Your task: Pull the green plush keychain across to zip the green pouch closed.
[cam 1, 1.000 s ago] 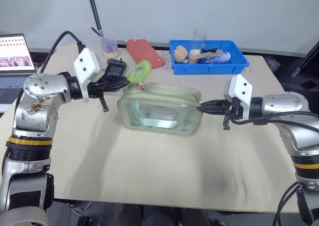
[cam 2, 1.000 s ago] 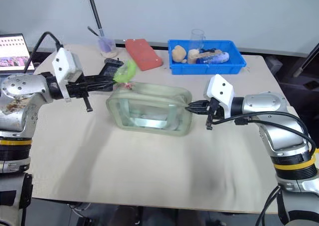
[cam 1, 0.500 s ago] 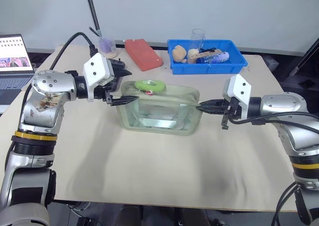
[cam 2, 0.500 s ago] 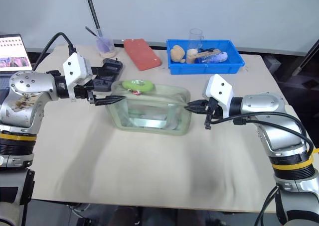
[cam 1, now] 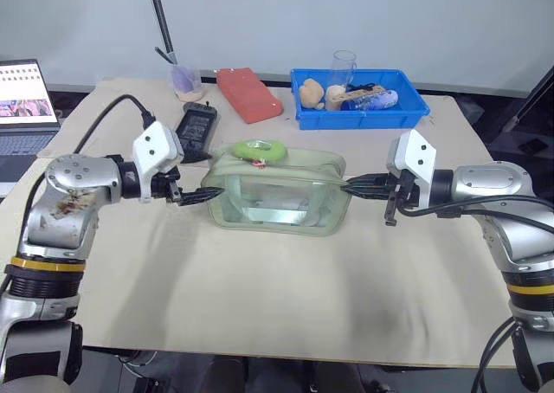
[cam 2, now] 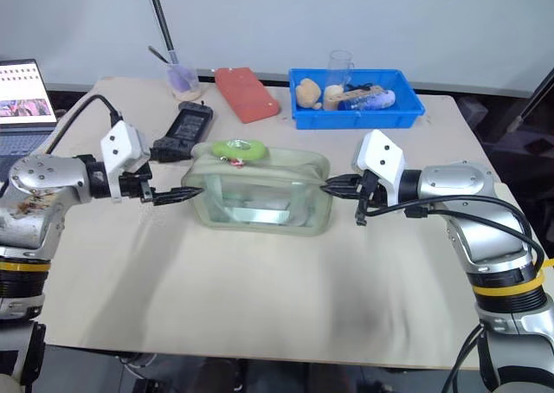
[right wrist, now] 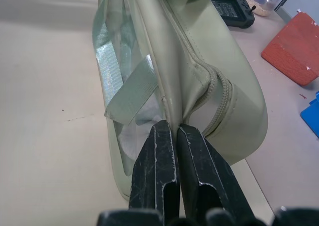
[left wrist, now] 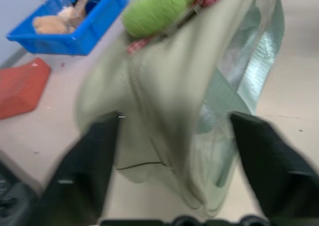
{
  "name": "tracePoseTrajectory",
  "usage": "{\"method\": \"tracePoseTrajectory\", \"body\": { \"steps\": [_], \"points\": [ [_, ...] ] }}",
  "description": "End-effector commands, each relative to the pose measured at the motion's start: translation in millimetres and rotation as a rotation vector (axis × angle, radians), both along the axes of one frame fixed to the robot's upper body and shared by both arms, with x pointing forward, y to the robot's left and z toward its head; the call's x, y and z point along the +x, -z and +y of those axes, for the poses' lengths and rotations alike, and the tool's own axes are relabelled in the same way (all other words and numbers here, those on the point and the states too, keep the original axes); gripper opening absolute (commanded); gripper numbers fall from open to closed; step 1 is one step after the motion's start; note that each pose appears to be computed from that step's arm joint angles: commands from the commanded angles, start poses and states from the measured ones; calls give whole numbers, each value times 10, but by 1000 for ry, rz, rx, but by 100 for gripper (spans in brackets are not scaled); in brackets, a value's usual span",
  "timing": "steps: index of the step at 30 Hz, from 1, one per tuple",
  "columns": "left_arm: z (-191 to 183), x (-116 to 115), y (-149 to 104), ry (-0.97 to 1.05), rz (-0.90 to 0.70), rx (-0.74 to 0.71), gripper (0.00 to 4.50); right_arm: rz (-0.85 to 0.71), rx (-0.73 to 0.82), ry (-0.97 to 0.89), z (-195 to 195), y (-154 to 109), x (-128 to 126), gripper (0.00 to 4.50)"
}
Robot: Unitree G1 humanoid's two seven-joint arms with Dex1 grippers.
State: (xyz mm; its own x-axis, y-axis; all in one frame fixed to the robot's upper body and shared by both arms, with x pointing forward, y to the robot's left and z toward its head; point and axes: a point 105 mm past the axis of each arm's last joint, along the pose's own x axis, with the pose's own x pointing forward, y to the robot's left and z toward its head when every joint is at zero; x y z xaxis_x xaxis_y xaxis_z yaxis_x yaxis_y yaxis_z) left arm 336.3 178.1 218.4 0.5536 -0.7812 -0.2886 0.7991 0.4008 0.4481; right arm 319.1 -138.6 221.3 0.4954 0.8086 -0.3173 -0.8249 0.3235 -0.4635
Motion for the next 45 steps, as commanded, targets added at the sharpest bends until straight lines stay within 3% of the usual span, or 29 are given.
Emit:
{"method": "tracePoseTrajectory", "body": {
  "steps": [1, 4, 5, 8, 13, 18, 26, 35, 38, 45],
  "points": [
    [-24, -46, -117, 18, -54, 15, 163, -56, 5, -29, 45, -155, -49, 0],
    [-10, -49, -98, 16, -50, 17, 15, -53, 5, -37, 59, -153, -64, 0],
    [-8, -49, -85, 16, -47, 21, 3, -34, 10, -45, 65, -159, -80, 0],
    [-10, -65, -55, 19, -40, 38, 0, 26, 12, -63, 23, -198, -132, 107],
    [-12, -73, -53, 21, -47, 47, 0, -15, 13, -41, -111, -486, -24, 281],
    [-40, -79, -53, 35, -53, 53, 0, -64, 184, -116, 267, -828, 152, 448],
    [-60, -70, -25, 41, -58, 80, 0, -39, 285, -104, 1070, -796, 545, 448],
    [-10, -125, 11, 18, -50, 88, 0, 24, 187, -142, 1218, -456, 562, 448],
    [-5, -123, 15, 12, -50, 88, 0, 36, 180, -174, 1220, -446, 518, 366],
    [-24, -72, 1, 13, -60, 84, 0, 42, 152, -194, 1168, -412, 493, 121]
  ]
}}
